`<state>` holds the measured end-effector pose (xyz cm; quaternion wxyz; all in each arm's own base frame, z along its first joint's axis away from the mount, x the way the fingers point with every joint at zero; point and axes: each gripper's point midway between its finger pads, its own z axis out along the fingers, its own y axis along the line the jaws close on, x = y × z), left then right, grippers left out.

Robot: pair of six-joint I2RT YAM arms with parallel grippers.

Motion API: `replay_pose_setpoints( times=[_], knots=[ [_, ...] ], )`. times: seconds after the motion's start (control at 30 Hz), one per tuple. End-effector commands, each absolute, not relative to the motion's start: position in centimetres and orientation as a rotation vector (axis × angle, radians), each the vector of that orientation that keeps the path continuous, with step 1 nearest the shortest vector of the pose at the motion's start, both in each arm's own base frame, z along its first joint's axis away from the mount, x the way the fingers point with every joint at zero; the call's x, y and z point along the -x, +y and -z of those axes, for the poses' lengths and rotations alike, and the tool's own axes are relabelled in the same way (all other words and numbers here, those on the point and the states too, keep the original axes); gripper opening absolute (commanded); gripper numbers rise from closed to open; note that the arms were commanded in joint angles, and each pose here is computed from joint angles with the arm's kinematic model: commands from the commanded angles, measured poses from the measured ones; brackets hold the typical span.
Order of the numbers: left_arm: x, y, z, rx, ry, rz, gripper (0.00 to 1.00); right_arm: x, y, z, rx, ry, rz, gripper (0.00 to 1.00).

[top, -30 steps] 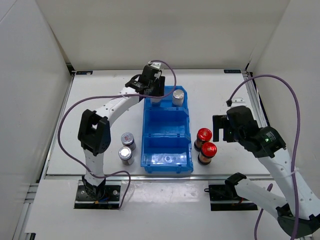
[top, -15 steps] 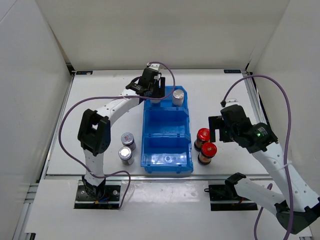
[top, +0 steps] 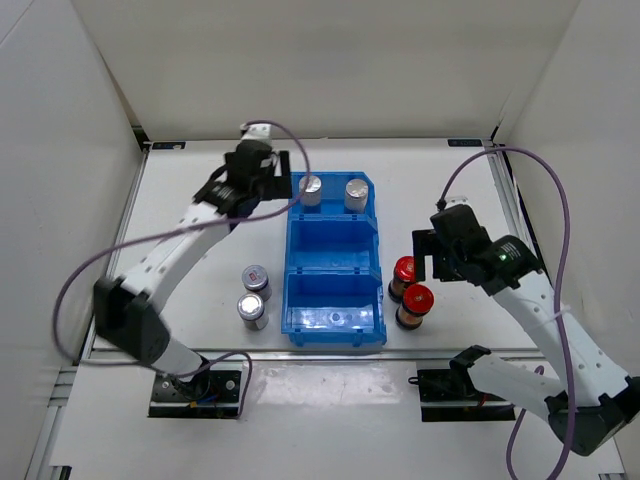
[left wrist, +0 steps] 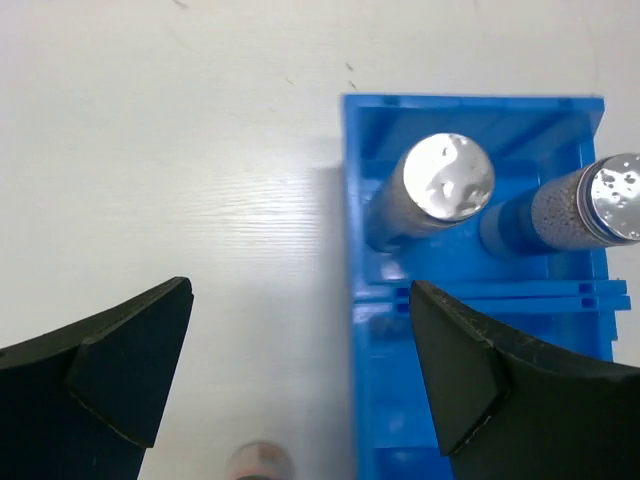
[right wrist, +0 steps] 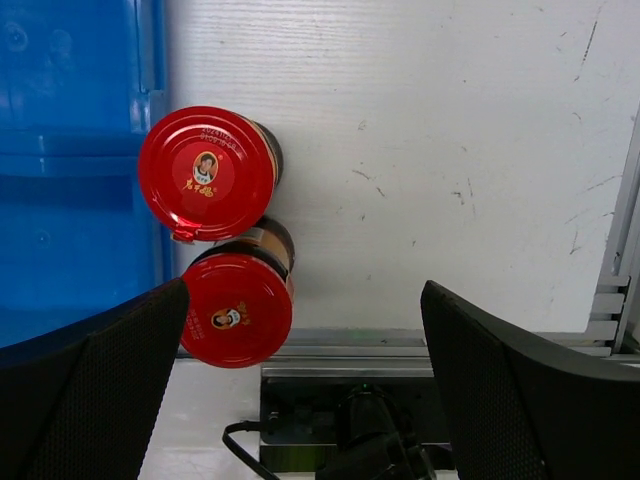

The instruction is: Organize the condiment bottles

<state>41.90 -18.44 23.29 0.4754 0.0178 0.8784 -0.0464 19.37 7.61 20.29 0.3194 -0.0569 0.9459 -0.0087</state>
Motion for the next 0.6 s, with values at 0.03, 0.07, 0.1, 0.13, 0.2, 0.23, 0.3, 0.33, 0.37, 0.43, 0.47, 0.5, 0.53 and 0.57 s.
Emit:
replay_pose_setpoints(
  times=[0.03, 0.07, 0.1, 0.13, 0.2, 0.23, 0.3, 0.33, 0.37, 0.43, 0.47, 0.5, 0.53, 0.57],
  knots=[
    [-37.5, -12.0, -26.5, 0.039, 2.006, -0.044, 1.0, -21.0, 9.3, -21.8, 0.035, 2.463, -0.065, 1.0],
    [-36.4, -11.0, -27.4, 0.049, 1.976, -0.053, 1.0, -21.5, 10.0, -21.6, 0.044, 2.48, -0.076, 1.0],
    [-36.0, -9.9, -27.4, 0.081, 1.957, -0.095, 1.0, -21.9, 10.5, -21.5, 0.061, 2.488, -0.084, 1.0],
    [-35.0, -9.2, -27.0, 0.074, 1.953, -0.127, 1.0, -22.7, 11.0, -21.5, 0.06, 2.482, -0.088, 1.0],
    [-34.2, -8.6, -27.8, 0.084, 1.918, -0.197, 1.0, -23.6, 11.8, -20.0, 0.098, 2.552, -0.054, 1.0],
    [-33.7, -9.7, -28.1, 0.027, 1.91, -0.192, 1.0, -24.1, 12.4, -18.7, 0.113, 2.603, -0.034, 1.0],
    [-33.1, -10.1, -28.2, 0.007, 1.9, -0.205, 1.0, -24.8, 12.9, -17.9, 0.119, 2.629, -0.015, 1.0],
    [-32.8, -10.8, -28.4, -0.011, 1.893, -0.202, 1.0, -25.1, 13.3, -16.9, 0.129, 2.66, -0.008, 1.0],
    [-32.6, -10.5, -28.6, -0.006, 1.882, -0.239, 1.0, -25.2, 13.3, -16.2, 0.132, 2.674, 0.003, 1.0],
    [-32.6, -10.7, -28.4, -0.012, 1.884, -0.251, 1.0, -25.1, 13.8, -14.7, 0.136, 2.725, 0.002, 1.0],
    [-32.5, -10.9, -28.4, -0.014, 1.881, -0.253, 1.0, -25.4, 14.0, -14.3, 0.136, 2.727, 0.003, 1.0],
    [-32.5, -10.9, -28.4, -0.003, 1.881, -0.245, 1.0, -25.1, 14.1, -13.6, 0.129, 2.753, 0.003, 1.0],
    [-32.4, -10.8, -28.7, 0.003, 1.874, -0.238, 1.0, -24.9, 14.0, -12.7, 0.118, 2.783, 0.023, 1.0],
    [-32.2, -10.7, -28.8, 0.014, 1.87, -0.229, 1.0, -24.9, 14.0, -12.4, 0.119, 2.791, 0.03, 1.0]
  ],
)
